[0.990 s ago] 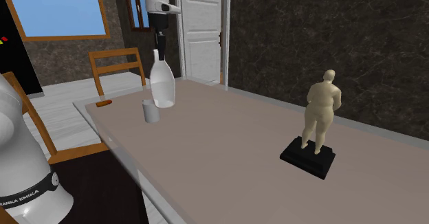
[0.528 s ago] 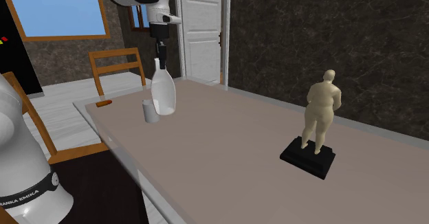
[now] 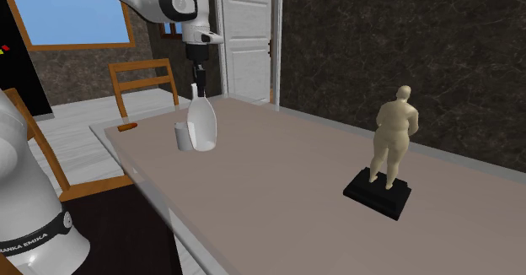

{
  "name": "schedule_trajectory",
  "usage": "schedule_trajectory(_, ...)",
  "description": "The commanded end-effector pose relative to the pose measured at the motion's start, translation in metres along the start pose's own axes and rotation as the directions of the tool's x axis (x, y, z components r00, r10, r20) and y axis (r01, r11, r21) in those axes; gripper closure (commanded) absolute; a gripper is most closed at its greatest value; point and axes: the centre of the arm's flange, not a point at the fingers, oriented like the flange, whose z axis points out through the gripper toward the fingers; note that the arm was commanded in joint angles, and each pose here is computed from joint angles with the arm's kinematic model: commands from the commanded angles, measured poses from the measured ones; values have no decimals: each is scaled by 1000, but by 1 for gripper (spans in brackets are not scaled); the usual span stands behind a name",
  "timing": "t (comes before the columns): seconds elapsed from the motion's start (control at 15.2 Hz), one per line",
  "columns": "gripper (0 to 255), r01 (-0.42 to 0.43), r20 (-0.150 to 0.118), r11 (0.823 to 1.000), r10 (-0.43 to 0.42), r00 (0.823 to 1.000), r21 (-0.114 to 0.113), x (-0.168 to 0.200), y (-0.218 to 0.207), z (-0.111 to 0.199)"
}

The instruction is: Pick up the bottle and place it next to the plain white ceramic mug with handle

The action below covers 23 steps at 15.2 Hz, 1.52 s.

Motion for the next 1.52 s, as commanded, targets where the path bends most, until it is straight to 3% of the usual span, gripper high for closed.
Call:
schedule_trajectory(0.0, 255, 0, -1, 1000, 0, 1000, 1, 1, 0, 10)
schedule_trajectory(0.33, 255, 0, -1, 1000, 0, 1000, 1, 2, 0, 34)
schedule_trajectory(0.79, 255, 0, -1, 1000, 0, 1000, 1, 2, 0, 34)
schedule_trajectory(0.86, 0, 0, -1, 1000, 0, 1000, 1, 2, 0, 34)
schedule_trajectory(1.19, 0, 0, -1, 1000, 0, 1000, 1, 2, 0, 34)
schedule_trajectory(1.45, 0, 0, -1, 1000, 0, 1000, 1, 2, 0, -16)
